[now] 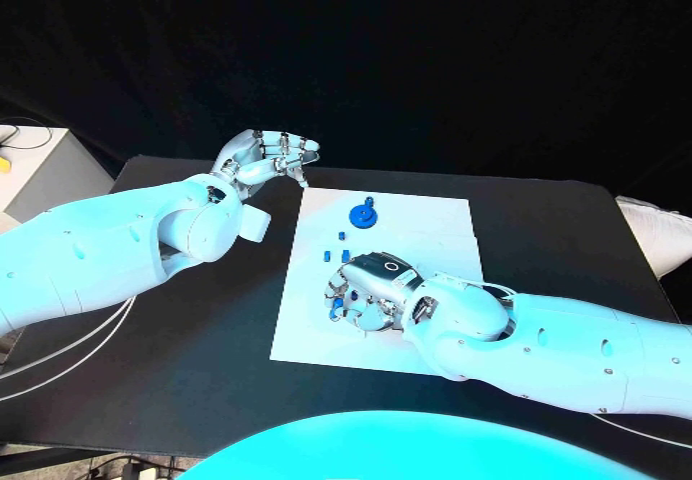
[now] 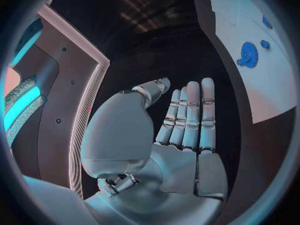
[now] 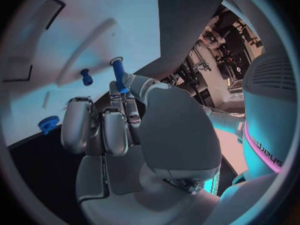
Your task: Assemble the parts on the task board
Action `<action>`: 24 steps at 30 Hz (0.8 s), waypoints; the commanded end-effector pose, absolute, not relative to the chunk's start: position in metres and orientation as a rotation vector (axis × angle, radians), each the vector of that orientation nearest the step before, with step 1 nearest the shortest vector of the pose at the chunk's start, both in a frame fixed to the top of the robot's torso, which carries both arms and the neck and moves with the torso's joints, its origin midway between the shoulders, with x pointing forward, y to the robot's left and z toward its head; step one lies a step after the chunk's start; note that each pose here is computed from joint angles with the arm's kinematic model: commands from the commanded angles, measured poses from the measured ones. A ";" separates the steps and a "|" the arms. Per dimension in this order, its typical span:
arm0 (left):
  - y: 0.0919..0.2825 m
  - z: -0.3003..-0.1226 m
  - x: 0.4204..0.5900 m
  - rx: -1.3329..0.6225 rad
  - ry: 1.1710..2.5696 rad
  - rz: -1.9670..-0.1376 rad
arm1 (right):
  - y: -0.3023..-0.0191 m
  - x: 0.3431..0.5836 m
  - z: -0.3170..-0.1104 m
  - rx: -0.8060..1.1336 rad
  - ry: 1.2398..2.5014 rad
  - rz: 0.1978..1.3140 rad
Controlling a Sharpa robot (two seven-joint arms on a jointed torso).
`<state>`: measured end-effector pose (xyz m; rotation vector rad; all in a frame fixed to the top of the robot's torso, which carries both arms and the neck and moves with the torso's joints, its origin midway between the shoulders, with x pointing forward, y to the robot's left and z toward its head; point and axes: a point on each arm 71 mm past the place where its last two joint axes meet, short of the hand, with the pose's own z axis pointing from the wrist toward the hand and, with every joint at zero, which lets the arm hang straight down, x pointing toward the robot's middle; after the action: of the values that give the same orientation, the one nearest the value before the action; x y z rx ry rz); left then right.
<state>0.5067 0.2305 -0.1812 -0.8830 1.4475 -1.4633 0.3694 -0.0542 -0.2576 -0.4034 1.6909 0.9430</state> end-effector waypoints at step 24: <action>0.230 -0.181 0.506 -0.883 1.453 -1.481 | -0.060 0.364 -0.265 -0.420 1.708 0.921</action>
<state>0.5067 0.2315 -0.1815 -0.8850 1.4494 -1.4605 0.3658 -0.0590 -0.2631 -0.4036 1.7028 0.9323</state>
